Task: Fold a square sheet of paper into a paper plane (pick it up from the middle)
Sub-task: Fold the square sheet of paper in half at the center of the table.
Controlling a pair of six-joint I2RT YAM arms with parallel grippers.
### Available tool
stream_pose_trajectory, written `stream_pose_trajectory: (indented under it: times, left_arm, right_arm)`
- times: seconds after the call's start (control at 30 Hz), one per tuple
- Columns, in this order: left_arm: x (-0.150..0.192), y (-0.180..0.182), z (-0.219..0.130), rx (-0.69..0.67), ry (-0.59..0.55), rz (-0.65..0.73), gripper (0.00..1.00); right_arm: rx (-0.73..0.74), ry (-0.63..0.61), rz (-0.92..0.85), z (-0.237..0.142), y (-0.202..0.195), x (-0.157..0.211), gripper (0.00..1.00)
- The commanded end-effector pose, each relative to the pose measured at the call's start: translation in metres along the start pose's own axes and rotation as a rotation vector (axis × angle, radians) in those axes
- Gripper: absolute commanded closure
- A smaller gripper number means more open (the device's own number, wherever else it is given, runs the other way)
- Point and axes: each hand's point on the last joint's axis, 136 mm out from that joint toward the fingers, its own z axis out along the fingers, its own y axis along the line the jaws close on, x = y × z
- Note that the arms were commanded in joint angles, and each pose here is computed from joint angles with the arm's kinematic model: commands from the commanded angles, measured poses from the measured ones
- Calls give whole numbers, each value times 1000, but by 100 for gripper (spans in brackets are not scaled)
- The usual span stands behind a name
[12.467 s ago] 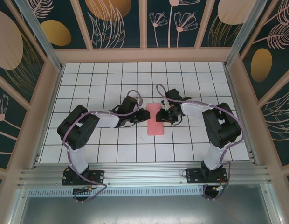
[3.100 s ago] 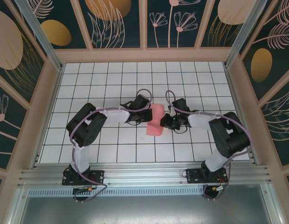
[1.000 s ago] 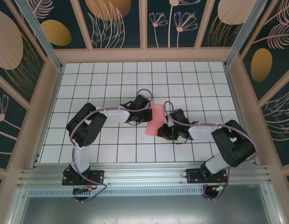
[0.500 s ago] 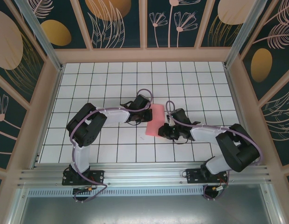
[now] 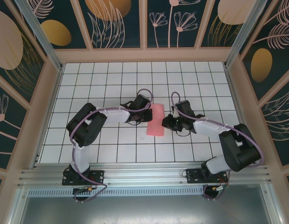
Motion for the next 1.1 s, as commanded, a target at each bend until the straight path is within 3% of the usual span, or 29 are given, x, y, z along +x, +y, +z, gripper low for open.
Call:
stream_pose_trajectory:
  times: [0.0, 0.2, 0.37, 0.7, 1.07]
  left_arm:
    - [39, 35, 18, -106, 131, -7, 97]
    - [40, 36, 19, -110, 137, -7, 97]
    - [39, 36, 20, -111, 138, -5, 97]
    - [40, 37, 19, -118, 139, -3, 98]
    - [40, 37, 18, -120, 140, -2, 98]
  right_arm:
    - [-36, -7, -39, 4, 7, -18, 81]
    - [-38, 46, -13, 25, -8, -11, 81]
    - [60, 80, 30, 37, -37, -3, 82]
    - [-42, -23, -58, 12, 12, -52, 81]
    - [0, 32, -18, 43, -22, -54, 81]
